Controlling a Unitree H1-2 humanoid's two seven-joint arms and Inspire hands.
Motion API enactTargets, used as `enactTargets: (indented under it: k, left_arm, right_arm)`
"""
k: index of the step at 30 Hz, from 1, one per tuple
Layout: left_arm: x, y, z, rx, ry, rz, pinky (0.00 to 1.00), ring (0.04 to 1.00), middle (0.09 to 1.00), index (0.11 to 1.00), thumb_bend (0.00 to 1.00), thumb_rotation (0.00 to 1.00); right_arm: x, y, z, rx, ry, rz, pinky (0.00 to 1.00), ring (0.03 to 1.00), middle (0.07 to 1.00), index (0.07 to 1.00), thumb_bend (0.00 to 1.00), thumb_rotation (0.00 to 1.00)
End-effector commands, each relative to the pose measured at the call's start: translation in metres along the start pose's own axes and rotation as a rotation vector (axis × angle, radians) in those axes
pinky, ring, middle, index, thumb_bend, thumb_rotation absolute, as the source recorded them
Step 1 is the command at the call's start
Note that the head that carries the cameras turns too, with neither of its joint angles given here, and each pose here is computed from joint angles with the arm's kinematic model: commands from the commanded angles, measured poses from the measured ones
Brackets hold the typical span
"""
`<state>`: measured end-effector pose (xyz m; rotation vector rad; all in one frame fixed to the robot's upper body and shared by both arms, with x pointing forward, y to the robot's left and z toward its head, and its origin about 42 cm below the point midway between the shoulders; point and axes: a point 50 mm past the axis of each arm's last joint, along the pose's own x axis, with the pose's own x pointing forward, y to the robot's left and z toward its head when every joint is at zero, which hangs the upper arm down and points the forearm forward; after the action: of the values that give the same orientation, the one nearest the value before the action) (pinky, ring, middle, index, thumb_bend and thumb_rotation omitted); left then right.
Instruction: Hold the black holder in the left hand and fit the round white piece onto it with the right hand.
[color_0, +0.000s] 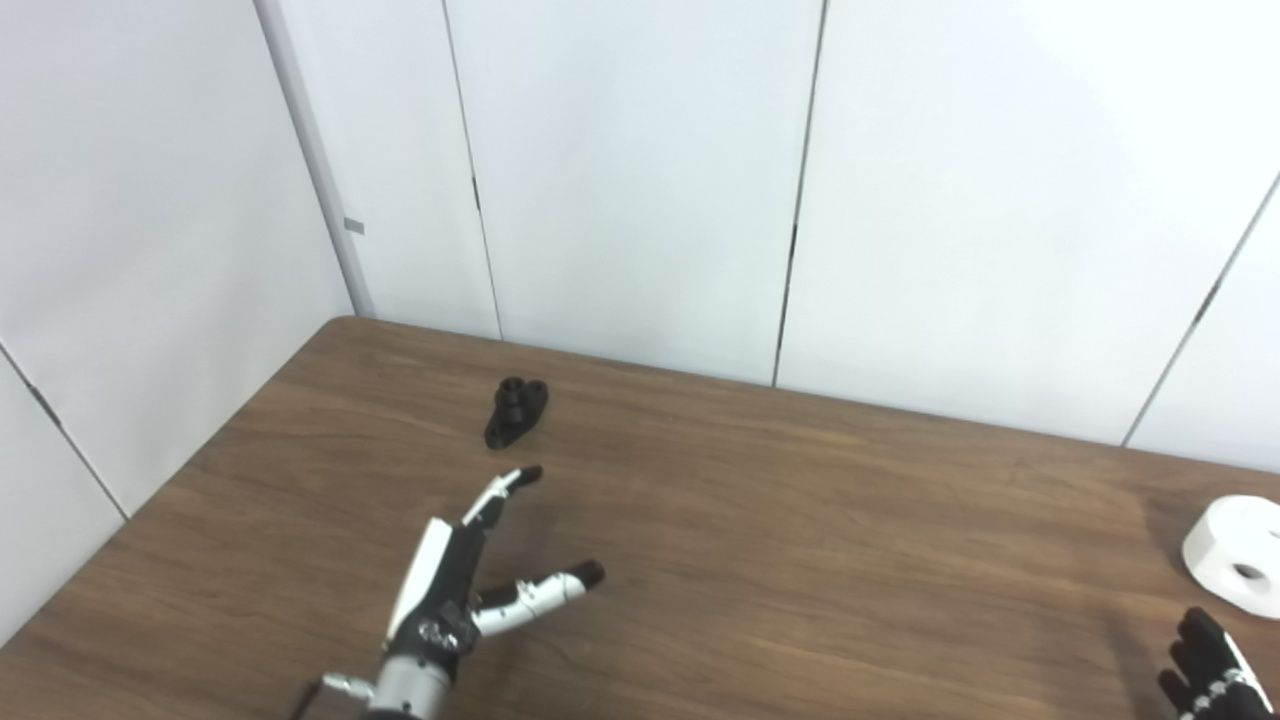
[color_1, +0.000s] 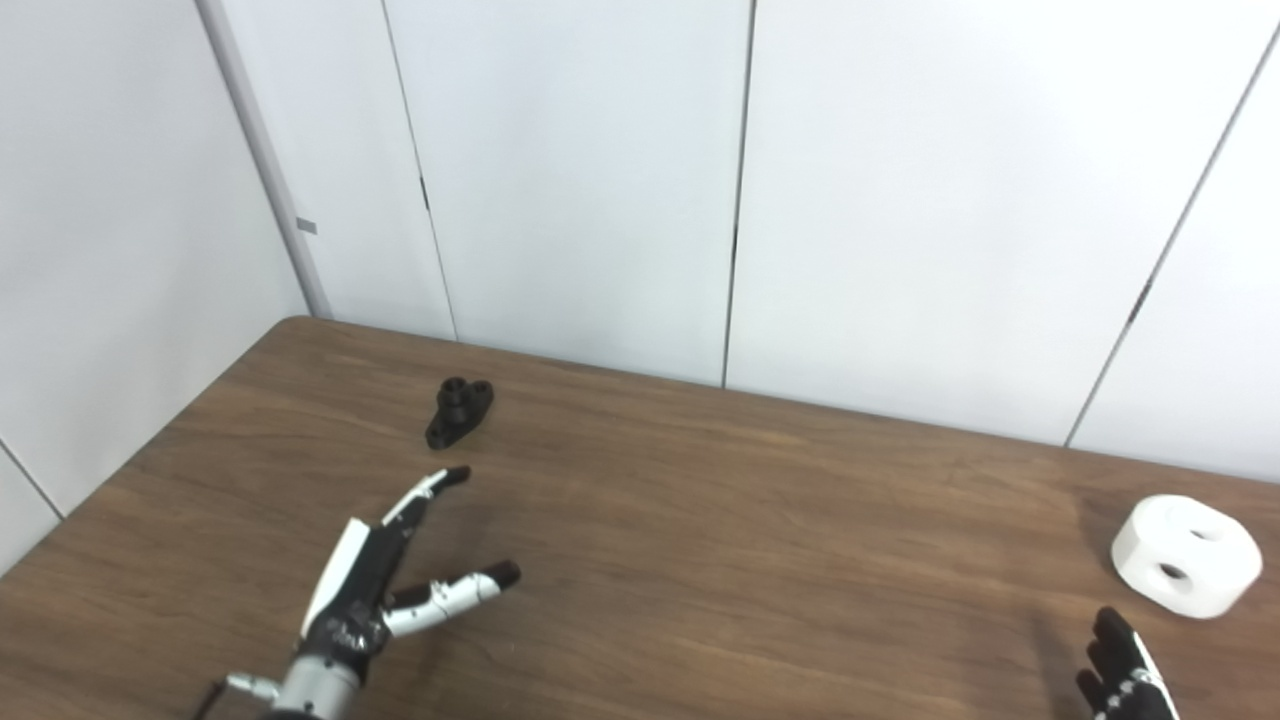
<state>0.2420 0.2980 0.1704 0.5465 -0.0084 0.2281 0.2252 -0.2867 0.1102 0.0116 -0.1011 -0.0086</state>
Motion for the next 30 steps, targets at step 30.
enactTargets:
  k: [30]
  left_arm:
    - [0.118,0.045,-0.012,0.32,0.134,0.252,1.0,0.996,0.932,0.832,0.89,0.43]
  right_arm:
    - [-0.016,0.004,-0.023,0.019,0.077,-0.031,0.94,0.95,0.937,0.904,0.75,0.92]
